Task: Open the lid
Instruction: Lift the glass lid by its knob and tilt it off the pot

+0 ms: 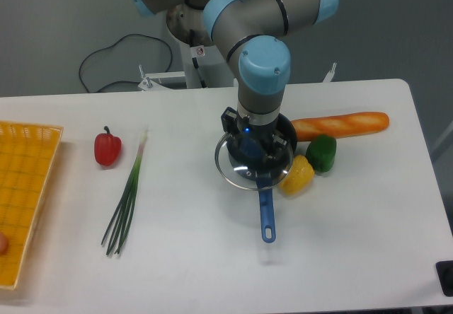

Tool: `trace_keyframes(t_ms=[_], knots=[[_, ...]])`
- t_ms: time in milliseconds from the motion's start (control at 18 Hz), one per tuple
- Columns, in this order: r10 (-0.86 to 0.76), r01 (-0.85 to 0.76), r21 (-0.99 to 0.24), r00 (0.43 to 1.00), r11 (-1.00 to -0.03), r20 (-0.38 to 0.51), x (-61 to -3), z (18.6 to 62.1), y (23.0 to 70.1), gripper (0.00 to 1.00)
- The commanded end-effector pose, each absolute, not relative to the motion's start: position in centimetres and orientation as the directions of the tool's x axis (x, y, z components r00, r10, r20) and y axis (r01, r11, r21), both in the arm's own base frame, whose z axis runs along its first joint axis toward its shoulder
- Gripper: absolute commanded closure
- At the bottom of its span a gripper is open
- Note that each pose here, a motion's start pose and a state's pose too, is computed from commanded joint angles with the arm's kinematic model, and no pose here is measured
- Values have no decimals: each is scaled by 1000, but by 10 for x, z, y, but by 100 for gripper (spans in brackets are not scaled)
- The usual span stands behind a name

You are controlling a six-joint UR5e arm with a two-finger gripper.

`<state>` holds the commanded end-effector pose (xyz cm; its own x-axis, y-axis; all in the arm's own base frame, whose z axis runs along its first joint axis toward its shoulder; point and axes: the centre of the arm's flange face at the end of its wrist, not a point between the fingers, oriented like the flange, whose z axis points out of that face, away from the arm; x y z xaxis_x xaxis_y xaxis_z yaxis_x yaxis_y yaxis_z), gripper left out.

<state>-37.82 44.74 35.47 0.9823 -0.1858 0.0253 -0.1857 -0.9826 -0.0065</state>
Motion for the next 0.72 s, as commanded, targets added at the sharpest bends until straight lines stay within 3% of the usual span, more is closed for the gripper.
trace_keyframes(t_ms=[278, 722], knots=[[-321, -321, -10, 947, -947, 8, -376, 356, 460, 36], [-398, -398, -15, 917, -917, -10, -350, 364, 491, 37]])
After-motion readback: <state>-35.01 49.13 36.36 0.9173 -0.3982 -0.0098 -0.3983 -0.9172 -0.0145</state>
